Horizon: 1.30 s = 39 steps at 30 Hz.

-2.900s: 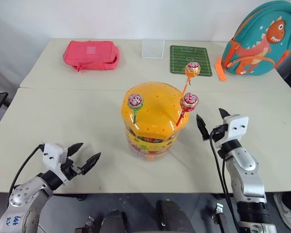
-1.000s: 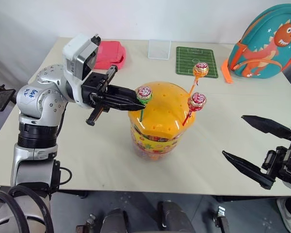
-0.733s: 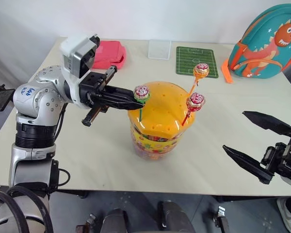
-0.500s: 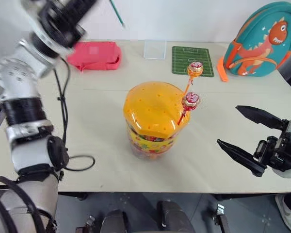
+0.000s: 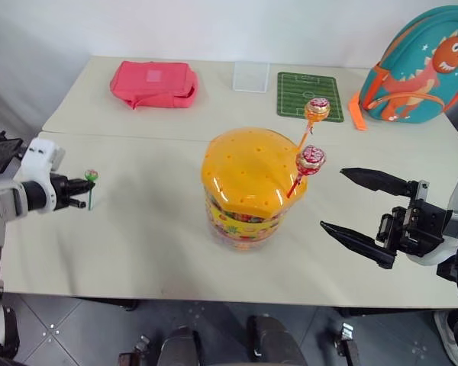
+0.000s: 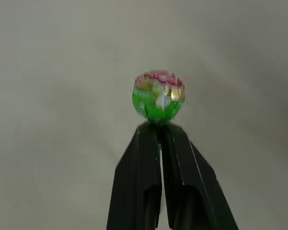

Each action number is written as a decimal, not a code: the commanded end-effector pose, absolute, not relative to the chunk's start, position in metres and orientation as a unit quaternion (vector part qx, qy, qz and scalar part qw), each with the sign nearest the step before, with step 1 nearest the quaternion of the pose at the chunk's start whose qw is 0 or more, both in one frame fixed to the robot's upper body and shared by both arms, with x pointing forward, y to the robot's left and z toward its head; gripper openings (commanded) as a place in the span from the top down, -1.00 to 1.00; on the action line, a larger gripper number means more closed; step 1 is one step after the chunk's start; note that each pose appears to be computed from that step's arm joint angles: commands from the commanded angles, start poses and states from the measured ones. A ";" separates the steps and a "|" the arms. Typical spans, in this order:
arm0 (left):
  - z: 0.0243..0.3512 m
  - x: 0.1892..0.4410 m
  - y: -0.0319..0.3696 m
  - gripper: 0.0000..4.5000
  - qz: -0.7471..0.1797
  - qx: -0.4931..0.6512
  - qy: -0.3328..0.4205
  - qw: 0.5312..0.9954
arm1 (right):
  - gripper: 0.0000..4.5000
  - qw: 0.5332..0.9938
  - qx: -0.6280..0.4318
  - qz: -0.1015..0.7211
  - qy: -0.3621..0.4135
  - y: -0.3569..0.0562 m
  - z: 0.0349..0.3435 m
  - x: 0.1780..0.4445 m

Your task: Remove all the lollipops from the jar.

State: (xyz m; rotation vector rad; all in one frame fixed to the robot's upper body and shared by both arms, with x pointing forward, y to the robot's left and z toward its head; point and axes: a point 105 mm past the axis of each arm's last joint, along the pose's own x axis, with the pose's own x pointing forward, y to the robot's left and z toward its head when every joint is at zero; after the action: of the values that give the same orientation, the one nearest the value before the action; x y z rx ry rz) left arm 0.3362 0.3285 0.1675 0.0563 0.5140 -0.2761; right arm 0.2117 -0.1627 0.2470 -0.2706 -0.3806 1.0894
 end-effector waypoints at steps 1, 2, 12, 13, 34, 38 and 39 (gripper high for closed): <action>0.150 0.312 0.332 0.98 -0.124 0.028 0.314 0.941 | -1.00 0.819 -0.138 0.529 -0.175 -0.160 0.250 0.207; 0.142 0.305 0.333 0.98 -0.123 0.031 0.334 0.934 | -1.00 0.819 -0.137 0.530 -0.172 -0.160 0.250 0.207; 0.144 0.300 0.324 -0.11 -0.189 0.036 0.310 0.931 | -1.00 0.823 -0.113 0.536 -0.151 -0.164 0.245 0.200; 0.156 0.301 0.320 -0.23 -0.230 0.046 0.268 0.934 | -1.00 0.820 -0.104 0.542 -0.151 -0.159 0.247 0.199; 0.282 0.241 0.153 -1.00 -0.685 -0.051 -0.106 0.719 | -0.92 0.804 -0.043 0.569 -0.169 -0.107 0.270 0.223; 0.279 0.240 0.150 -1.00 -0.692 -0.049 -0.096 0.714 | -0.43 0.799 -0.049 0.575 -0.169 -0.105 0.268 0.223; 0.279 0.240 0.150 -1.00 -0.693 -0.049 -0.094 0.713 | -0.28 0.799 -0.048 0.575 -0.170 -0.105 0.268 0.222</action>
State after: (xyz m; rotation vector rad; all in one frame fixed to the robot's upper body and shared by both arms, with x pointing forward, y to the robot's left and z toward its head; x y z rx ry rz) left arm 0.2481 0.1543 0.2712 -0.1425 -0.1834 -1.4947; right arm 0.2265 -0.1066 0.2618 -0.0877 -0.3254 1.2201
